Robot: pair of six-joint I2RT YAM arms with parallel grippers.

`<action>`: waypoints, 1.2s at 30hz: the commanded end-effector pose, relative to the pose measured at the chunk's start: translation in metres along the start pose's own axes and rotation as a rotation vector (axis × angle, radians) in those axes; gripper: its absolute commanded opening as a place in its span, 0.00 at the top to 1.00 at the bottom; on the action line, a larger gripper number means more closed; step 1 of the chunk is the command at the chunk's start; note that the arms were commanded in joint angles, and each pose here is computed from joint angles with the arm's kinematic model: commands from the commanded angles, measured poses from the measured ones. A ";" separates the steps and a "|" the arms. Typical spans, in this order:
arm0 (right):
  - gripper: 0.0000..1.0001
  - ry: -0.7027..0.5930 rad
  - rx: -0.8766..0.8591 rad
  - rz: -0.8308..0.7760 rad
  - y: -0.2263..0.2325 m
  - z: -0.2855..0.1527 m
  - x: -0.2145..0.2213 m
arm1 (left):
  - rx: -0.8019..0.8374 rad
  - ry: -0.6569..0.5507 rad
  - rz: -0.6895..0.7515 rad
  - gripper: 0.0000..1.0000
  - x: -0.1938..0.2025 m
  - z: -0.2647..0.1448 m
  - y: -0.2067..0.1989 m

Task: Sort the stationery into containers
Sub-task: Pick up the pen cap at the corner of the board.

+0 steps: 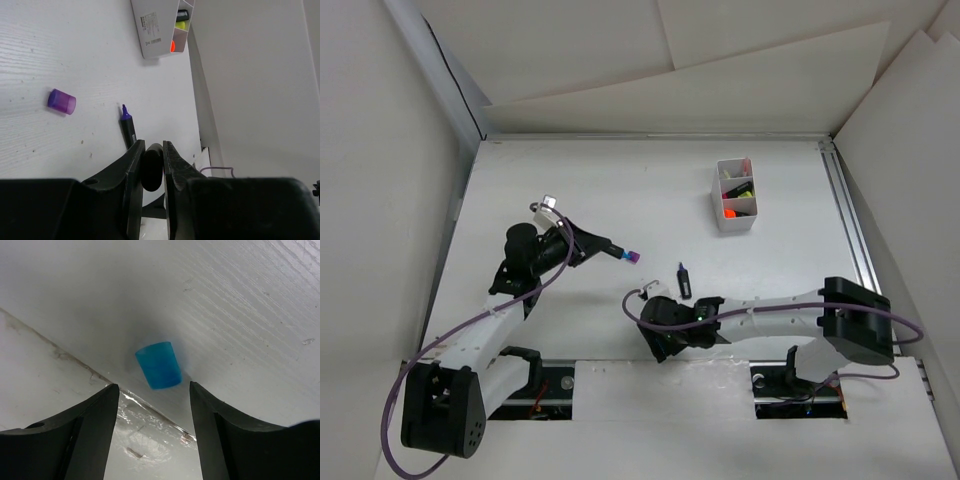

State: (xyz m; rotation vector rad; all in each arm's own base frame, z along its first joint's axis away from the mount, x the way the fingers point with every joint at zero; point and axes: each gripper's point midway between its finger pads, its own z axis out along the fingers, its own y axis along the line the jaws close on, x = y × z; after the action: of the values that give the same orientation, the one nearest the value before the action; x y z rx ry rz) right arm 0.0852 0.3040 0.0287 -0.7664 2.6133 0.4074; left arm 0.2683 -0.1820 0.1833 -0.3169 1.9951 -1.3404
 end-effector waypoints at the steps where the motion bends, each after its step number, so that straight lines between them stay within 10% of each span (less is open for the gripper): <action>1: 0.36 -0.029 0.015 -0.023 0.006 0.001 -0.014 | 0.015 -0.040 0.057 0.98 -0.013 0.000 -0.009; 10: 0.40 -0.039 0.063 -0.037 0.002 0.011 -0.019 | 0.006 -0.060 0.050 0.98 -0.019 0.006 -0.005; 23: 0.75 -0.045 0.069 -0.045 0.004 0.010 -0.024 | 0.027 -0.092 0.052 0.98 -0.032 -0.006 -0.005; 36: 0.77 -0.523 -0.086 -0.096 0.027 -0.103 -0.131 | 0.215 0.138 -0.013 0.98 0.015 -0.020 -0.028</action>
State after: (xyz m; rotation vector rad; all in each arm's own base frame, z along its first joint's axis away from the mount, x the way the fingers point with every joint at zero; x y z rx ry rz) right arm 0.1284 0.3340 0.1486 -0.6902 2.2087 0.5996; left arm 0.2573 -0.1818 0.1855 -0.2908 1.9894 -1.5319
